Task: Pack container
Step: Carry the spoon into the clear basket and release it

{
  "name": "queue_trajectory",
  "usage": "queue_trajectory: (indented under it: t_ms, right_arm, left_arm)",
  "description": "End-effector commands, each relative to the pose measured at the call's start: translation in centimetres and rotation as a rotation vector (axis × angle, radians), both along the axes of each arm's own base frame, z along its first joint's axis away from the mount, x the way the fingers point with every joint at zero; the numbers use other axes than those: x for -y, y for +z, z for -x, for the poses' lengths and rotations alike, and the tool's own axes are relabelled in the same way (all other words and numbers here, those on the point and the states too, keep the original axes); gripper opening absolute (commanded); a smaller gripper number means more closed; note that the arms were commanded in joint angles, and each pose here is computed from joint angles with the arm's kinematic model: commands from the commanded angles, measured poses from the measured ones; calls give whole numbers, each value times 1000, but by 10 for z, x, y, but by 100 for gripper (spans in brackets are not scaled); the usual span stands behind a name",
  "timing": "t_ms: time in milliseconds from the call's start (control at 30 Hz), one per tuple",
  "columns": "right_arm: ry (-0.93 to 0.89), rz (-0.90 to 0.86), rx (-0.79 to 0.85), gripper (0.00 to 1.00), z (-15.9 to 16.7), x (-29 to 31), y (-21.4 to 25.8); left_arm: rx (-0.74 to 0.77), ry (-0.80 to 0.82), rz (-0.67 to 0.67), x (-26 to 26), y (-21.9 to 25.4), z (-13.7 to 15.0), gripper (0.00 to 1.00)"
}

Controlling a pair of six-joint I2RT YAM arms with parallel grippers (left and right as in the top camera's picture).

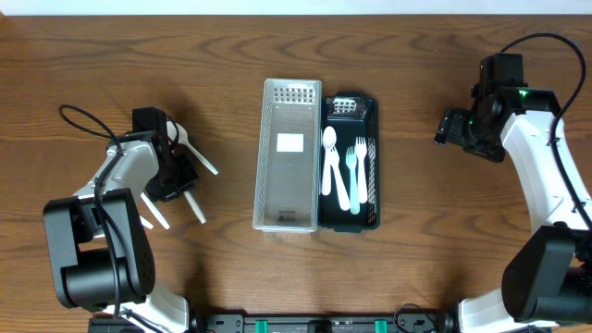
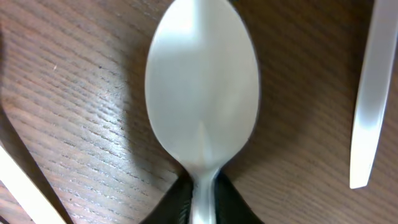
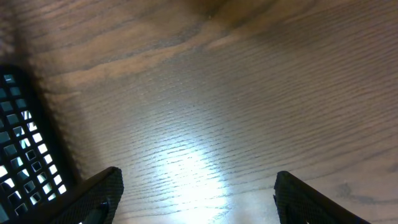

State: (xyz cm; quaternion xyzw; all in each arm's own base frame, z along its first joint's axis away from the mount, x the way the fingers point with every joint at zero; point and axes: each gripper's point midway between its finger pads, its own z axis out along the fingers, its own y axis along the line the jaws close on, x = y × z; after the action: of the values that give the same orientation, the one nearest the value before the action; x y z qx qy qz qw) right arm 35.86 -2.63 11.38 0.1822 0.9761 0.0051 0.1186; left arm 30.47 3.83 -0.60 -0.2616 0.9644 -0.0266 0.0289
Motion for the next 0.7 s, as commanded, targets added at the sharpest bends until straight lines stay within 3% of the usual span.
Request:
queue_trajectory:
  t_ms: [0, 167, 367, 533, 667]
  right_arm:
    - [4, 2, 1, 81, 0, 2, 1]
    - [4, 2, 1, 81, 0, 2, 1]
    - [4, 2, 1, 81, 0, 2, 1]
    - [4, 3, 3, 81, 0, 2, 1]
    - [4, 3, 4, 81, 0, 2, 1]
  left_arm:
    - [-60, -6, 23, 4, -10, 11, 6]
    - [-21, -12, 14, 3, 24, 2, 6]
    - [116, -158, -24, 31, 108, -6, 6]
    - [285, -362, -51, 91, 176, -2, 6]
    - [384, -540, -20, 151, 195, 5, 6]
